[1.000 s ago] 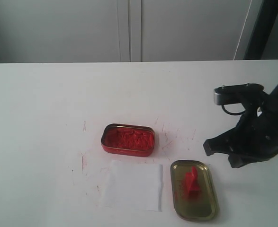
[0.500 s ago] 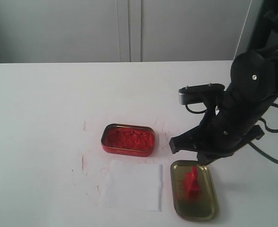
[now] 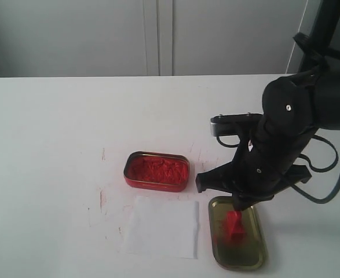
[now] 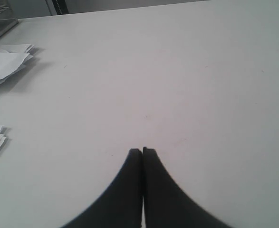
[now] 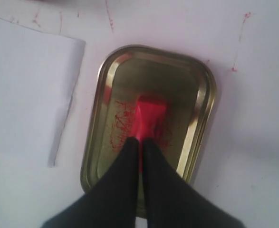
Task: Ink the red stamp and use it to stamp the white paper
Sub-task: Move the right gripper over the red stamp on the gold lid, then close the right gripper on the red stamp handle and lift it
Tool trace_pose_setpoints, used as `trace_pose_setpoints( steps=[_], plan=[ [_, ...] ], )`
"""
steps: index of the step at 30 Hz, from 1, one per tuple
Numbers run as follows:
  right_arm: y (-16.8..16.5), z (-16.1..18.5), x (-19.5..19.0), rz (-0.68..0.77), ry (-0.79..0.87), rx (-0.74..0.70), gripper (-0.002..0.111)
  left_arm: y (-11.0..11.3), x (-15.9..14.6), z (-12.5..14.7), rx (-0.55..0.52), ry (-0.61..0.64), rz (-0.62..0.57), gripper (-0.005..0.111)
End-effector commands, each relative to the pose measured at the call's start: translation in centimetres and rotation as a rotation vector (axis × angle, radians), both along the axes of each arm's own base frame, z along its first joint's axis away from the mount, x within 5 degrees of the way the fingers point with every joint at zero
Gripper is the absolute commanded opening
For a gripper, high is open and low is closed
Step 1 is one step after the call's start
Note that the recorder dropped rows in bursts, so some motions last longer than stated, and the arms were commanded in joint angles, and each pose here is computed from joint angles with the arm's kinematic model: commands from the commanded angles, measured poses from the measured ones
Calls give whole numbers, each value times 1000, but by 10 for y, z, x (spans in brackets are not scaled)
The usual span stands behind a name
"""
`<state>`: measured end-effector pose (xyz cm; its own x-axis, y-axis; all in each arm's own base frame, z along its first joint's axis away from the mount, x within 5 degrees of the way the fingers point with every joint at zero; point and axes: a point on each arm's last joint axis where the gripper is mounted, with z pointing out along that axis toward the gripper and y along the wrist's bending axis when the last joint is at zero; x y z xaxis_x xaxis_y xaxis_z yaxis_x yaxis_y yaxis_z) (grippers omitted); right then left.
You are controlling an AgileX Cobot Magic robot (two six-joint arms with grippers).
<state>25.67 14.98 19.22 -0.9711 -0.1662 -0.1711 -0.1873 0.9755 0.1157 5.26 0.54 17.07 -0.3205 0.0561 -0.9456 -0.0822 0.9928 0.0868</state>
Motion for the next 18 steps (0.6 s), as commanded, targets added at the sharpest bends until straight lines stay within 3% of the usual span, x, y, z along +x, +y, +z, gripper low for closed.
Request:
trace_pose_setpoints(
  steps=[1, 8, 18],
  plan=[
    [2, -3, 1, -10, 6, -4, 14, 0, 0, -1, -4, -1, 1, 0],
    [3, -3, 2, -25, 0, 2, 29, 0, 0, -1, -4, -1, 1, 0],
    [0, -15, -3, -34, -11, 10, 29, 0, 0, -1, -4, -1, 1, 0]
  ],
)
